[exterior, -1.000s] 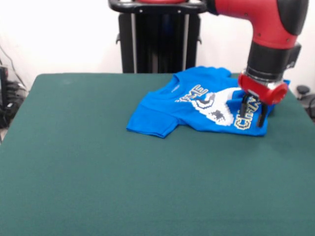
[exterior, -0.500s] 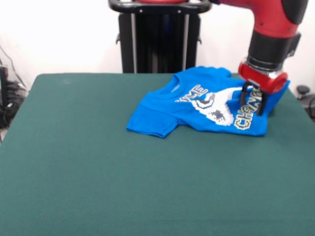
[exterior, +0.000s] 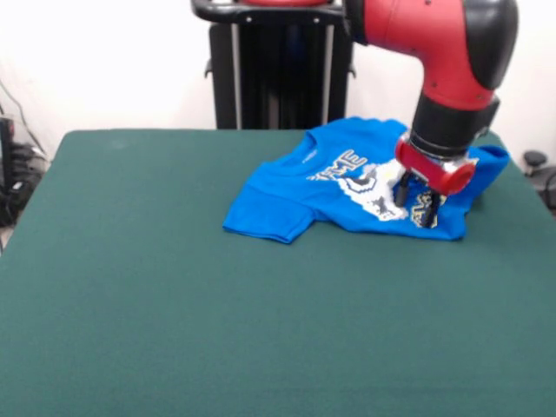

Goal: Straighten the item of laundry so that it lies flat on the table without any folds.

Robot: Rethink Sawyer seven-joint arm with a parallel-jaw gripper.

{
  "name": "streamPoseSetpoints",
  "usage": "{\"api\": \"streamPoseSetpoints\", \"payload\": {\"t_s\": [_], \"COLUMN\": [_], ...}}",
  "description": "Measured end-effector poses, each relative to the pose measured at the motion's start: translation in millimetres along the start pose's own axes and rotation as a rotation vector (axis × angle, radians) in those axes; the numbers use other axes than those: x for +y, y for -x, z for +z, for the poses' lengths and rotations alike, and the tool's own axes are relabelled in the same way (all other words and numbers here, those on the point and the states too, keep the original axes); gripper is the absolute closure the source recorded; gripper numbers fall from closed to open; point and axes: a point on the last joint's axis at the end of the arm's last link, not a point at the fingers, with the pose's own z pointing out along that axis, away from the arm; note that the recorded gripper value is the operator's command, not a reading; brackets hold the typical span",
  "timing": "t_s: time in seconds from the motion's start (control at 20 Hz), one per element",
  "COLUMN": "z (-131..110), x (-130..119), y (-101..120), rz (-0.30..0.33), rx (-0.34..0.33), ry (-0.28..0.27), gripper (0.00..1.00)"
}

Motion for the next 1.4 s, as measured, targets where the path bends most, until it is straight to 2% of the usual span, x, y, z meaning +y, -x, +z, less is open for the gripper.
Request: {"api": "streamPoseSetpoints", "payload": {"t_s": [0.4, 0.5, 0.6, 0.75, 0.85, 0.9, 1.1, 1.4], "z": [0, 0, 0, 2, 4, 6, 14, 22], "x": [0, 0, -1, -3, -5, -7, -13, -17], "y": [-2, -7, -13, -25, -35, -42, -59, -63], "rz": [-0.036, -0.066, -0.096, -0.145, -0.178, -0.2, -0.246, -0.296], "rx": [-0.017, -0.057, -0.106, -0.214, -0.295, -0.358, -0.509, -0.624], "ry": [0.003, 0.005, 0.01, 0.027, 0.043, 0.054, 0.082, 0.122], "gripper": [0.0, 0.0, 0.0, 0.0, 0.0, 0.0, 0.0, 0.0]}}
